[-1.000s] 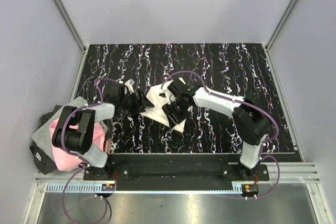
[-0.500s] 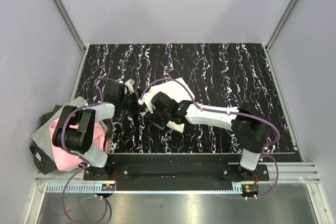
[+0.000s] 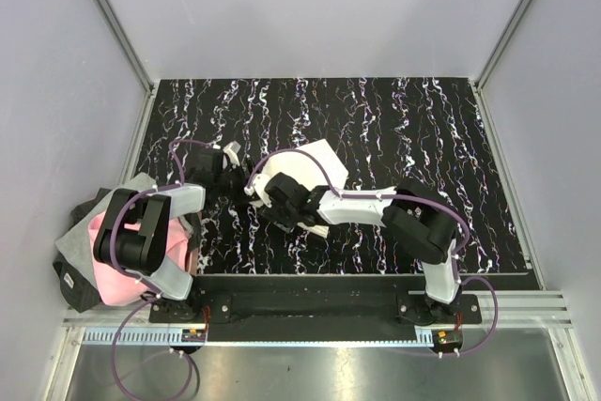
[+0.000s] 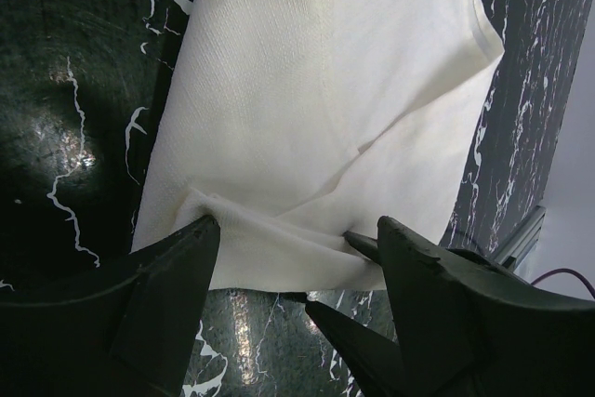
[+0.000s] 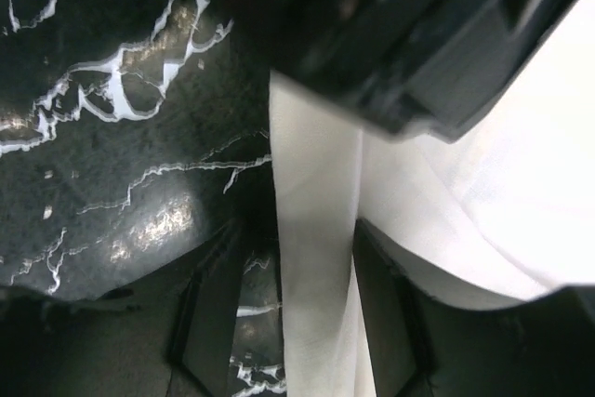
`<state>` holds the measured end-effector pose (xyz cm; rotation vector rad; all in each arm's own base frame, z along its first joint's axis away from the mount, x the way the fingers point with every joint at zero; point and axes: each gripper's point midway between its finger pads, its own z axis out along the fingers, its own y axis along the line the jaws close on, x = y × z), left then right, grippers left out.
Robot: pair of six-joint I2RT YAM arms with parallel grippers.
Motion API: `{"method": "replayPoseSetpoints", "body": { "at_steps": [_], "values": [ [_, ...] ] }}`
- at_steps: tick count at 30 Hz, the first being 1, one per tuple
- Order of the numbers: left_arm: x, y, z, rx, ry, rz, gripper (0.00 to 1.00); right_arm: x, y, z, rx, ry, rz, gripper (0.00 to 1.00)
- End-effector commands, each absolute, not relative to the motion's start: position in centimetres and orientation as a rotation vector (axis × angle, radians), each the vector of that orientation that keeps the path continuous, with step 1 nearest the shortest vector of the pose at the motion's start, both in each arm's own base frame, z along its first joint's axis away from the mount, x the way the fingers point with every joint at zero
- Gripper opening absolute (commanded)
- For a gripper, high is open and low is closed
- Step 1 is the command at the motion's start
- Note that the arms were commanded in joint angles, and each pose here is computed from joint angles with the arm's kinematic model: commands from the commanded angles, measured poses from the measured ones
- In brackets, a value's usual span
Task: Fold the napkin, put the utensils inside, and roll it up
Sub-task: Roll the napkin with the utensil
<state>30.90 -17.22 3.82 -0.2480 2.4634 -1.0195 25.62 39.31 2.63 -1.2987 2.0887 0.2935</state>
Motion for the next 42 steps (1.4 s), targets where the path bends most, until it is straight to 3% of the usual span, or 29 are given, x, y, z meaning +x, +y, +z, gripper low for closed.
{"method": "replayPoseSetpoints", "body": {
  "at_steps": [1, 4, 12, 15, 30, 42],
  "values": [
    [27.1, -14.3, -1.9, -0.357, 2.694, -0.803, 0.77, 27.2, 39.2, 2.0, -1.258, 2.100, 0.234, 0.57],
    [27.1, -14.3, -1.8, -0.354, 2.688, -0.805, 0.77, 27.4, 38.7, 1.0, -1.249, 2.158, 0.232, 0.55],
    [28.2, -14.5, -0.1, -0.339, 2.621, -0.819, 0.78, 23.7, 38.2, 0.4, -1.302, 2.330, 0.495, 0.23],
    [28.8, -14.1, 0.9, -0.344, 2.585, -0.806, 0.80, 21.6, 37.8, 0.2, -1.305, 2.401, 0.612, 0.18],
    [28.5, -10.9, 3.8, -0.399, 2.461, -0.623, 0.84, 17.6, 36.4, -0.4, -1.232, 2.600, 0.969, 0.17],
    [25.9, -13.4, 4.4, -0.338, 2.428, -0.856, 0.84, 19.0, 35.8, -0.4, -1.103, 2.674, 1.261, 0.15]
  ]
}}
